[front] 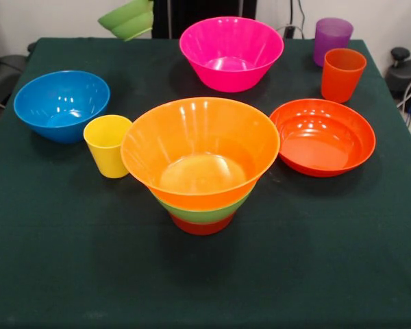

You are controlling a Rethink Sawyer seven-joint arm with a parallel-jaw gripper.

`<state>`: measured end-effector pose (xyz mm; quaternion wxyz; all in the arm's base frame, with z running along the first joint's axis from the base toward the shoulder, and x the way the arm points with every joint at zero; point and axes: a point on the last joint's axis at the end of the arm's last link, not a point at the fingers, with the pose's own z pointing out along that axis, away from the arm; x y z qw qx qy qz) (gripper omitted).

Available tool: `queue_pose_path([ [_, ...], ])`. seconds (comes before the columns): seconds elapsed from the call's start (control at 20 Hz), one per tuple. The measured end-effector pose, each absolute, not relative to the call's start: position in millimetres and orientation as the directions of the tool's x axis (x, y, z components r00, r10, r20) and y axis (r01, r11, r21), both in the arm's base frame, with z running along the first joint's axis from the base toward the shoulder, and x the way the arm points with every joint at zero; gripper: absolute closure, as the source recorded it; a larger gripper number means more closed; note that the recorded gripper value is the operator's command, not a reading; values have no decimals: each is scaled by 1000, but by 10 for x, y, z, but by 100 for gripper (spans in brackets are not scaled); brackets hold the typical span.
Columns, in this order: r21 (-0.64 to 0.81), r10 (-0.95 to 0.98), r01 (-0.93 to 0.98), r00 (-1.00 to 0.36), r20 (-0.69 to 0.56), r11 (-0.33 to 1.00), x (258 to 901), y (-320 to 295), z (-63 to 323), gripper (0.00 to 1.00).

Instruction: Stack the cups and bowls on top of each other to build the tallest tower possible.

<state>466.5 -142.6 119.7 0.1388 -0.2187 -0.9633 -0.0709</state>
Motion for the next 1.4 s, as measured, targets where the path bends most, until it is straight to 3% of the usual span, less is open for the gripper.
queue_pose_path([
  [0.5,32,432,467,-839,331,884,5103,-1543,1458,100],
  [1.4,27,415,437,-870,266,899,5944,-1217,1612,100],
])
